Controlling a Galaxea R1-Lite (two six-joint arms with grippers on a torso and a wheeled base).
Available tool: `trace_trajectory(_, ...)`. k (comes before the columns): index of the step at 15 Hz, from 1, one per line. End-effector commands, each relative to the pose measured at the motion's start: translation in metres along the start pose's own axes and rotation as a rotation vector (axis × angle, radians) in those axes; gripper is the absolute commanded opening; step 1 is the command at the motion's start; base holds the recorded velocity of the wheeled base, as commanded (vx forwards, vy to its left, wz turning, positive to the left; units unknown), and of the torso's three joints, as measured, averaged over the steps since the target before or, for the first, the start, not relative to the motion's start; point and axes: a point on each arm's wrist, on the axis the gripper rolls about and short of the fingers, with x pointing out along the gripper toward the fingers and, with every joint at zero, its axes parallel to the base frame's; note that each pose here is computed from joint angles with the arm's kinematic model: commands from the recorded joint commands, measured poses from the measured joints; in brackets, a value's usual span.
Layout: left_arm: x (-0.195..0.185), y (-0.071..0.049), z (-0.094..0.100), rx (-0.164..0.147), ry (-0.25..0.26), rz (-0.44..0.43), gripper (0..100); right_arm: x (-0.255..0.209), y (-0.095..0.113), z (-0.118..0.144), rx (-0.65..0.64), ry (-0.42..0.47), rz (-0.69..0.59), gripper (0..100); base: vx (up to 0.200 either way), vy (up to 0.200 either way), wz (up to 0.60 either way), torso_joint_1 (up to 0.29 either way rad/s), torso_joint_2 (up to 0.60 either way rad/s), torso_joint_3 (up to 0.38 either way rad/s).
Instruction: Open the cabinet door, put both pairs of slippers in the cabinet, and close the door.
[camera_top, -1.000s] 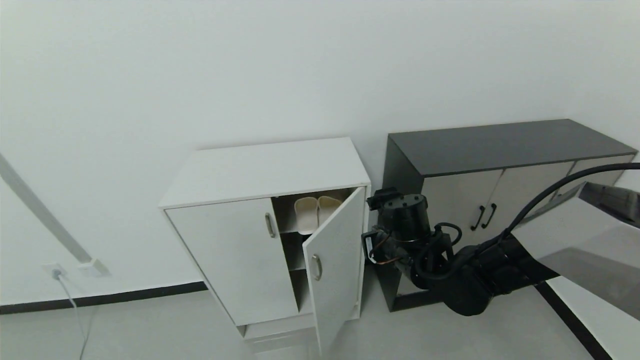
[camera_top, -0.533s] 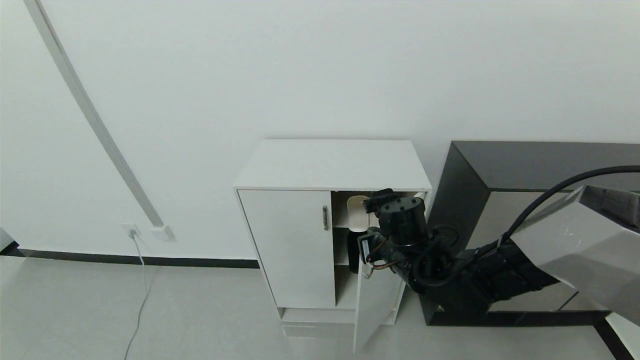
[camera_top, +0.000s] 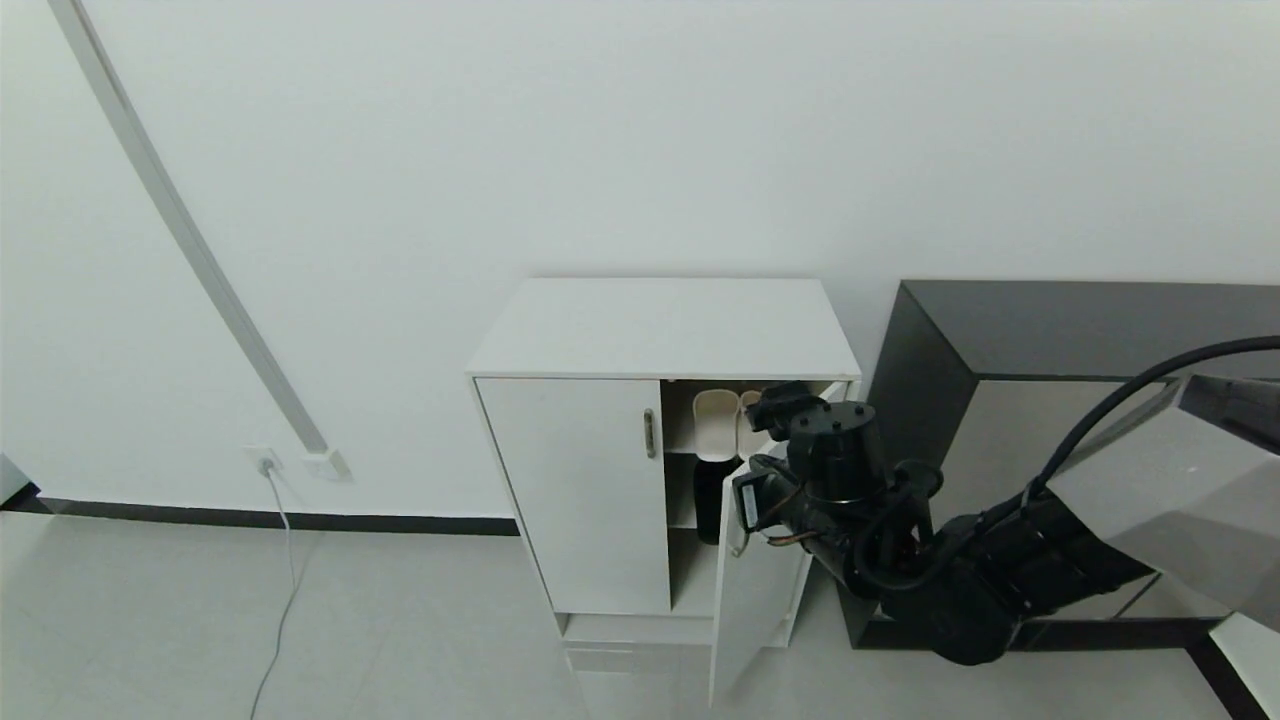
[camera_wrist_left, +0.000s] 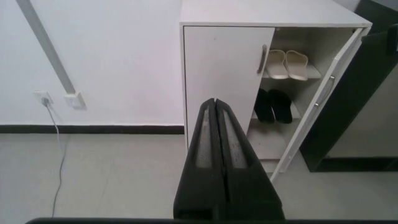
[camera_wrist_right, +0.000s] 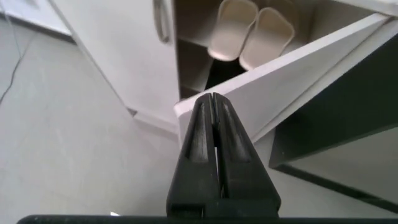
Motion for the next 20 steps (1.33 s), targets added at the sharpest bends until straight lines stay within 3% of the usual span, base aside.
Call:
trace_trajectory(1,0.0,0.0,0.0,0.0,0.0,0.0,0,-0.031,-0.013,0.002,-0.017,0.017,0.004,0,0.0,0.0,0.0,0.0,0.0,0.0)
trace_trajectory(4,0.0,0.0,0.0,0.0,0.002,-0.003,0,-0.059,-0.025,-0.017,-0.051,0.099,0.017,0,0.0,0.0,0.0,0.0,0.0,0.0)
trace_trajectory(9,0.0,0.0,0.0,0.0,0.0,-0.002,0,-0.07,-0.022,-0.034,-0.072,0.147,0.041,0,0.2,0.0,0.0,-0.001,-0.01,0.004)
trace_trajectory(20,0.0,0.0,0.0,-0.003,0.0,0.0,0,-0.016,-0.003,-0.051,-0.069,0.177,0.027,0,0.0,0.0,0.0,0.0,0.0,0.0)
